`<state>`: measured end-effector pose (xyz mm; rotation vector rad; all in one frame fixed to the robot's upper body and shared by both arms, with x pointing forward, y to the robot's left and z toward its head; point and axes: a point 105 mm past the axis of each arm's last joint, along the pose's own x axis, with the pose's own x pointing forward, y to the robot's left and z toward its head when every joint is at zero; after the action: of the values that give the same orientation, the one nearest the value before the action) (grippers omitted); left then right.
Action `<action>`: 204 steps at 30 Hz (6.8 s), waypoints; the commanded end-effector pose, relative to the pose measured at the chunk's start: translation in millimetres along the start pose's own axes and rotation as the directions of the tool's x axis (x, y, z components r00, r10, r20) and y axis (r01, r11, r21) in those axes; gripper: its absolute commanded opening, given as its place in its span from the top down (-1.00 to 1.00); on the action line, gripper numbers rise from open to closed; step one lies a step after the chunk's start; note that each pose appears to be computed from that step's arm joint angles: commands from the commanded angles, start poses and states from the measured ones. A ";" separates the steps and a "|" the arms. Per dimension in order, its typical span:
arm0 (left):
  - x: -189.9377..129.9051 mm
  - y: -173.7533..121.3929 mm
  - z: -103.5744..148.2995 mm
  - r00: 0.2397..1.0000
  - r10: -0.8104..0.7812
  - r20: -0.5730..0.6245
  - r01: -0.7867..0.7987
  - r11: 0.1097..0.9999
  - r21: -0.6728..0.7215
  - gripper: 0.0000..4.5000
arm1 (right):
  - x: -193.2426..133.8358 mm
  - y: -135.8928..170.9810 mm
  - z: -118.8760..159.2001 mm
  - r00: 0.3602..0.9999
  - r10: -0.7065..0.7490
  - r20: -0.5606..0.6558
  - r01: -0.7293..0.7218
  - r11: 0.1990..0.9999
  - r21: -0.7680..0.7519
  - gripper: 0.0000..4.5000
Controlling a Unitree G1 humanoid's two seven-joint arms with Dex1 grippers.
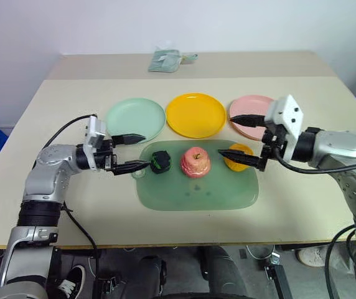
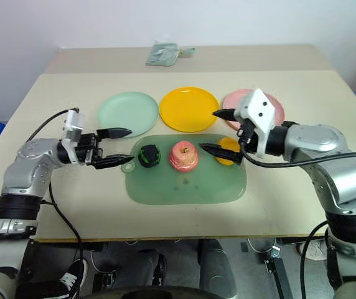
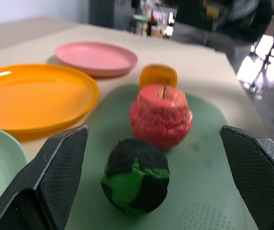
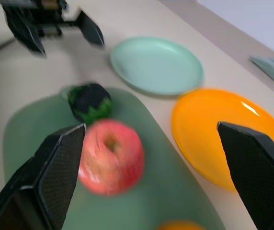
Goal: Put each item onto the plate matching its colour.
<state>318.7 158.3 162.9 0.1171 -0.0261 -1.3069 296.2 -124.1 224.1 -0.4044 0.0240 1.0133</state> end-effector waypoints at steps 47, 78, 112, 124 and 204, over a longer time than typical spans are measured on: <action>47.5 3.8 -48.4 1.000 0.010 0.027 -0.012 0.997 0.071 -0.77 | 37.9 5.1 38.6 0.983 -0.130 0.128 0.147 0.980 -0.134 -1.00; 18.2 99.5 15.9 0.756 0.598 0.266 -0.603 0.795 -0.070 -0.17 | 45.0 -5.2 44.9 0.975 -0.132 0.177 0.150 0.985 -0.091 -1.00; -17.7 -19.1 43.4 0.984 -0.138 0.114 0.136 0.990 0.023 -0.97 | 61.2 25.8 -43.2 0.981 0.072 -0.181 -0.042 0.986 0.164 -1.00; -15.0 -39.9 30.2 0.981 -0.177 0.074 0.177 0.984 0.005 -1.00 | 61.0 21.2 -55.3 0.973 0.060 -0.221 -0.012 0.978 0.210 -0.62; -28.3 3.6 16.8 0.943 0.320 0.096 -0.327 0.943 0.063 -1.00 | 99.3 -107.6 -33.9 0.886 -0.463 0.028 0.450 0.873 0.185 -0.99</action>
<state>317.7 183.5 165.0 0.0974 -0.1056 -0.9911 441.4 -102.8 174.1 -0.1763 0.0659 0.5506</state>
